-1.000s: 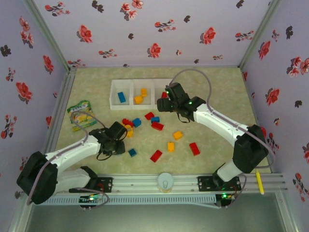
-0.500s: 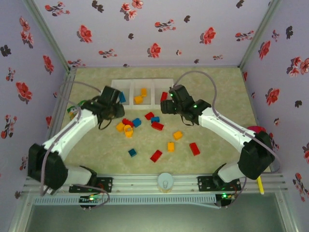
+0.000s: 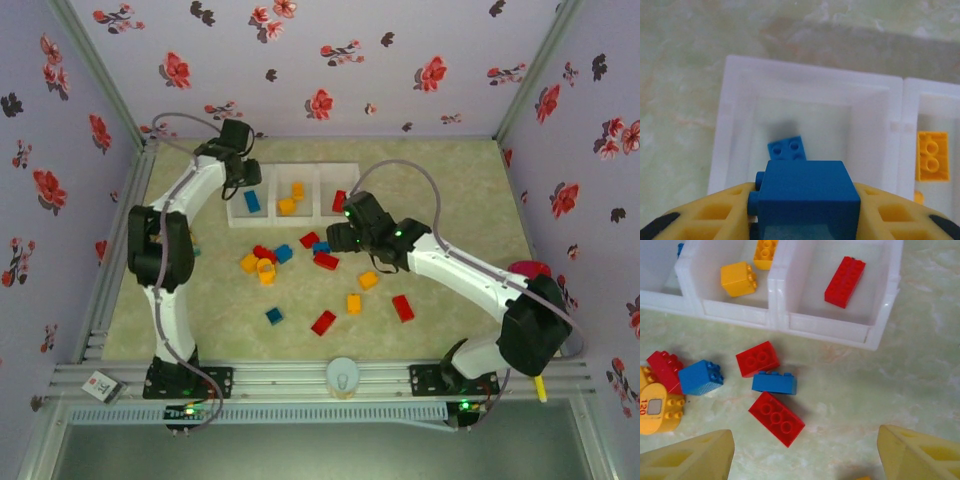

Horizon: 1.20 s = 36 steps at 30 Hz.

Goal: Sort the legos into containers by color

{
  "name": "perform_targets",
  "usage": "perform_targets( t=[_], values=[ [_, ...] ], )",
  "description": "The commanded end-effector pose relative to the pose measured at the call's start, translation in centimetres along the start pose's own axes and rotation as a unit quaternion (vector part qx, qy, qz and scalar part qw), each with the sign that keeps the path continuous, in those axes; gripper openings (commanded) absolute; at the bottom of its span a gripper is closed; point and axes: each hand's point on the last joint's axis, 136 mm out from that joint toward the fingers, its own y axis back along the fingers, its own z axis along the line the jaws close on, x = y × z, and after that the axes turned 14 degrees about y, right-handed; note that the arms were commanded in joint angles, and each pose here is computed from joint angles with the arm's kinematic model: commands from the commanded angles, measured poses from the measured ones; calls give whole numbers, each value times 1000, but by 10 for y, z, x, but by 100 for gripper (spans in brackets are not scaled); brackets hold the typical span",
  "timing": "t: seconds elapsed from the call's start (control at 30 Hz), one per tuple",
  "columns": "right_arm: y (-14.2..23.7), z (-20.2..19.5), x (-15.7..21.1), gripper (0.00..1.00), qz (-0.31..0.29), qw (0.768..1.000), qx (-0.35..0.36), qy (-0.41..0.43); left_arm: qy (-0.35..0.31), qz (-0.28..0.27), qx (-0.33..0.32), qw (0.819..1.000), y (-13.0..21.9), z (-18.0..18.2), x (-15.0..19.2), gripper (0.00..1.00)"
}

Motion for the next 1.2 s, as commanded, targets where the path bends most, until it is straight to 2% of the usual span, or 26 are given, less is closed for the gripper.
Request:
perform_targets(
  t=[0.0,0.13,0.2,0.4,0.47,0.63,0.87,1.03,1.17],
  values=[
    [5,4,6,76,2,1000,0,-8,-38,11,5,999,-6,-8,-7,23],
    [2,12,12,76,6,1000,-7,-9,-45,22,3,999,-21,-8,-7,24],
    [2,16,13,76,10,1000,-11,-8,-49,29,7,998,-26,-10,-3,29],
    [5,20,14,76,15,1000,-13,7,-46,21,28,998,-22,-17,-4,64],
    [5,23,15,76,15,1000,-20,18,-42,12,31,999,-15,-16,-6,67],
    [7,29,23,77,19,997,-39,71,-36,-2,38,999,13,-16,-4,69],
    [-12,31,36,77,37,988,-40,141,-10,-21,45,999,68,-4,20,69],
    [-34,34,41,77,61,985,-35,157,1,-20,50,999,87,19,67,69],
    [-50,40,47,77,73,984,-43,155,4,-19,81,997,105,34,112,70]
  ],
)
